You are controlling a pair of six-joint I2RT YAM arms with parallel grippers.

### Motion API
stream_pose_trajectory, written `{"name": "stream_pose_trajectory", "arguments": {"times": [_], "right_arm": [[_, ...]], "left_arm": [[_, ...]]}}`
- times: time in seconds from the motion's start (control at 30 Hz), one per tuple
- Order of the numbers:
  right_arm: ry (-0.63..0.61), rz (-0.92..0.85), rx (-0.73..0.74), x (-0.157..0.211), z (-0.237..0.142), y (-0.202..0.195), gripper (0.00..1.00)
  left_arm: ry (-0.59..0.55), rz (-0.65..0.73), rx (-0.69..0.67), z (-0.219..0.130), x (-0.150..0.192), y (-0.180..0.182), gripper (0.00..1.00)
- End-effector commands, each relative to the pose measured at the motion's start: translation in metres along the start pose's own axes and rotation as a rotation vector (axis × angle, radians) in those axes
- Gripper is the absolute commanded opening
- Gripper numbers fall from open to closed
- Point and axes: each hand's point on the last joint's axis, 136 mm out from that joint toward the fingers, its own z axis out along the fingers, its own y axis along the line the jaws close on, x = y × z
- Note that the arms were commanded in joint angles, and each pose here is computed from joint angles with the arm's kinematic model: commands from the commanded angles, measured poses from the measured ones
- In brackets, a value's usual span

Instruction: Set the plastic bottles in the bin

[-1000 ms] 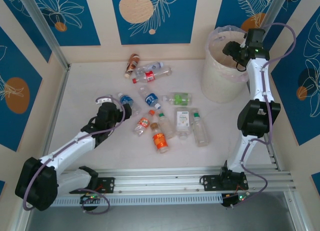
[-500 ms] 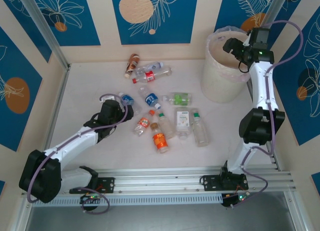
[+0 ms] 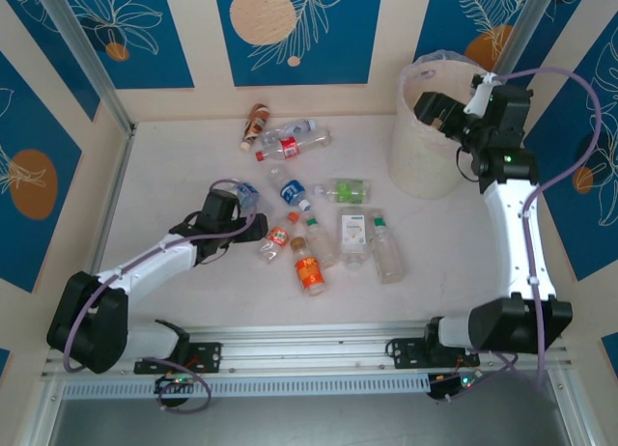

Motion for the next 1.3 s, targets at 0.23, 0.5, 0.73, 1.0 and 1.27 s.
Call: {"name": "stream_pose_trajectory", "arguments": {"times": [0.23, 0.5, 0.73, 1.0, 1.27], "right_arm": [[0.196, 0.010, -0.033, 0.106, -0.015, 0.010, 1.00], [0.210, 0.048, 0.030, 0.128, -0.010, -0.008, 1.00], [0.213, 0.049, 0.027, 0.128, -0.006, -0.008, 0.99], [0.224, 0.050, 0.030, 0.130, -0.004, -0.009, 1.00], [0.239, 0.061, 0.021, 0.133, 0.000, -0.006, 1.00]], "left_arm": [[0.084, 0.274, 0.102, 0.002, 0.014, -0.045, 0.96], [0.188, 0.448, 0.024, 0.020, 0.042, -0.054, 0.87], [0.245, 0.501, -0.034, 0.043, 0.066, -0.048, 0.81], [0.235, 0.481, -0.050, 0.050, 0.069, -0.044, 0.65], [0.201, 0.484, -0.040, 0.040, 0.059, -0.046, 0.53]]}}
